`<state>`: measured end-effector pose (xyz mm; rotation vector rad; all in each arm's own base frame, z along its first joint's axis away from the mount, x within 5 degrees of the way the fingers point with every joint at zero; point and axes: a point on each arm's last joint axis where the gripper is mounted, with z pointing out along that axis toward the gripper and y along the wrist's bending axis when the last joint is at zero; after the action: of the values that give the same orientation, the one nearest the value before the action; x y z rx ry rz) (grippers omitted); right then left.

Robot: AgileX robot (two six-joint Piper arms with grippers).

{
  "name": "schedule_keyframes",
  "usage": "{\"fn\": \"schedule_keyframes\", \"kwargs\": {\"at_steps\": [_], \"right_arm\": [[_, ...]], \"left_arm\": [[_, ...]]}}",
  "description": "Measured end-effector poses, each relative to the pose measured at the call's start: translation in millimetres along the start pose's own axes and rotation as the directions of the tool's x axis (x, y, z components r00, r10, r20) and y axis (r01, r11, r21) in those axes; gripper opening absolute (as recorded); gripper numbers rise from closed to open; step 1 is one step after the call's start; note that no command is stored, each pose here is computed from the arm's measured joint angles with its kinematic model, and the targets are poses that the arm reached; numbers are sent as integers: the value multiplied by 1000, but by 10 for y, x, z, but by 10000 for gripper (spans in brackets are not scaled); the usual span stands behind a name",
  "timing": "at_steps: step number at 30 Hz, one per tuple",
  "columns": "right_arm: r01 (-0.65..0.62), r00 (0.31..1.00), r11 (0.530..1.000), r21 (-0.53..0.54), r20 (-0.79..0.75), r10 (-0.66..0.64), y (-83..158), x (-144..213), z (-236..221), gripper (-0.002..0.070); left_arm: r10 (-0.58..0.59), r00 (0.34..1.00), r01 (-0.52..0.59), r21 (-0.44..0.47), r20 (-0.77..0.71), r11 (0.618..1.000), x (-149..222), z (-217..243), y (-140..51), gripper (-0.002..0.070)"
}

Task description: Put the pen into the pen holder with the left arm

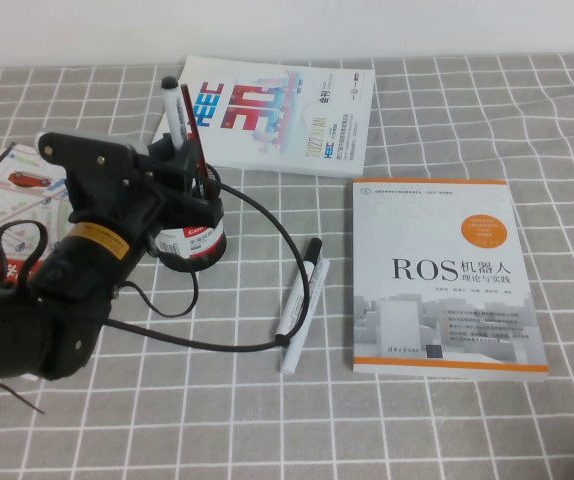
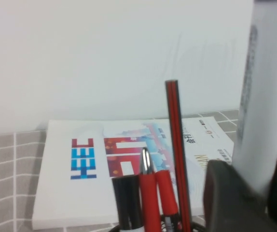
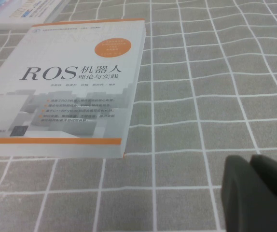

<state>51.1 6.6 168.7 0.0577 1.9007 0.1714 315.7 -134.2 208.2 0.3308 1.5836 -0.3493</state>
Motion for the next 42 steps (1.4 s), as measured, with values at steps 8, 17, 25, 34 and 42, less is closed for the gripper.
{"fn": "schedule_keyframes", "kwargs": {"at_steps": [8, 17, 25, 34, 42], "right_arm": [[0, 1000, 1000, 0, 0, 0, 0, 0, 0, -15], [0, 1000, 1000, 0, 0, 0, 0, 0, 0, -15], [0, 1000, 1000, 0, 0, 0, 0, 0, 0, -15], [0, 1000, 1000, 0, 0, 0, 0, 0, 0, -15], [0, 1000, 1000, 0, 0, 0, 0, 0, 0, -15]], "left_arm": [[-22, 1000, 22, -26, -4, 999, 4, 0, 24, 244], [0, 1000, 0, 13, -17, 1000, -246, -120, -21, 184], [-9, 987, 9, -6, -160, 1000, -907, -760, -46, 8], [-9, 988, -1, -61, -155, 998, -1243, -1685, -38, 0], [-45, 987, 34, -77, -152, 996, -932, -2232, -45, 0]]}}
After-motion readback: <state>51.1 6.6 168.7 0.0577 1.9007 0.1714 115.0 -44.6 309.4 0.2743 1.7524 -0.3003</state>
